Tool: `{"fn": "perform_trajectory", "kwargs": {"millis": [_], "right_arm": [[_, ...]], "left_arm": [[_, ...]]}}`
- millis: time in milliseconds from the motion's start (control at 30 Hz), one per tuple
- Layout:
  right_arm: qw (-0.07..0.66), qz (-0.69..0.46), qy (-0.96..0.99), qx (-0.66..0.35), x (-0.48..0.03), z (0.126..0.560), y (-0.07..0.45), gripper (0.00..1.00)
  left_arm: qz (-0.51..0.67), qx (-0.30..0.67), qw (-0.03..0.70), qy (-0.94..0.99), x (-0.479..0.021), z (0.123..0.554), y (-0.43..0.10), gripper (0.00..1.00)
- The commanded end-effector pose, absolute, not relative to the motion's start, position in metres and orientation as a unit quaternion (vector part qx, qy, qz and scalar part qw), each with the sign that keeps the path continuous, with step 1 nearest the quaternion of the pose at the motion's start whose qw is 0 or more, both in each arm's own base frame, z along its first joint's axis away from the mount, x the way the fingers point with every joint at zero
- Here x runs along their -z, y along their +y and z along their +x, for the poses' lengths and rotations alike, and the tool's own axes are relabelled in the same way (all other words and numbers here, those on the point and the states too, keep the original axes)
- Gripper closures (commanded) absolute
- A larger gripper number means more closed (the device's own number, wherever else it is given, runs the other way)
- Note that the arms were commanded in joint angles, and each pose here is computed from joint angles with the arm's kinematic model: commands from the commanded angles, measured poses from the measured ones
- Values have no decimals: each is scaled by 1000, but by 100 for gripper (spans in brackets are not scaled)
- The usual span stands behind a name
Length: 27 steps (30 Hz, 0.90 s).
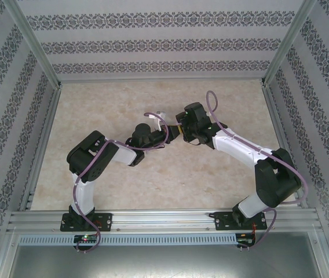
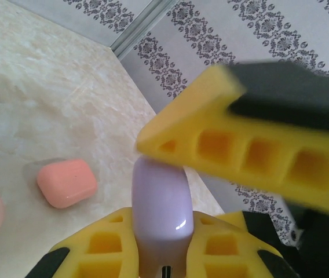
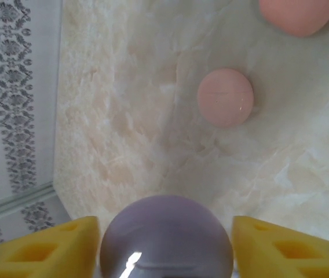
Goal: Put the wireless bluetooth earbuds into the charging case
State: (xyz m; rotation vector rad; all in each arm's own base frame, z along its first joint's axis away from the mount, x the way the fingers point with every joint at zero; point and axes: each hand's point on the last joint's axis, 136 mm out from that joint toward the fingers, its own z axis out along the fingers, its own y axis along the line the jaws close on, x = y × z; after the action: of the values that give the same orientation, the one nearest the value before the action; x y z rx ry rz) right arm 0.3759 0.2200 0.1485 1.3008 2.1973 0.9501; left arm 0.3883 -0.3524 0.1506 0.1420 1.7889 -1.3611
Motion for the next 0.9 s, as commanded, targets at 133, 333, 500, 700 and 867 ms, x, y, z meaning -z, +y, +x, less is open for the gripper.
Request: {"fn": "perform_trajectory", "kwargs": {"millis": [133, 333, 500, 700, 867], "right_arm": [[281, 433, 768, -379, -211, 380, 190, 23], [324, 362, 796, -361, -224, 367, 160, 21], [353, 237, 837, -343, -218, 353, 152, 20], [399, 43, 840, -366, -224, 329, 175, 22], [417, -45, 822, -386, -228, 308, 187, 23]], "left_arm": [[60, 552, 432, 710, -158, 389, -352, 100], [102, 561, 414, 709, -172, 380, -345, 100], [154, 565, 390, 711, -188, 369, -332, 100], [207, 567, 365, 709, -208, 355, -320, 100], [240, 564, 342, 713, -216, 341, -318, 100]]}}
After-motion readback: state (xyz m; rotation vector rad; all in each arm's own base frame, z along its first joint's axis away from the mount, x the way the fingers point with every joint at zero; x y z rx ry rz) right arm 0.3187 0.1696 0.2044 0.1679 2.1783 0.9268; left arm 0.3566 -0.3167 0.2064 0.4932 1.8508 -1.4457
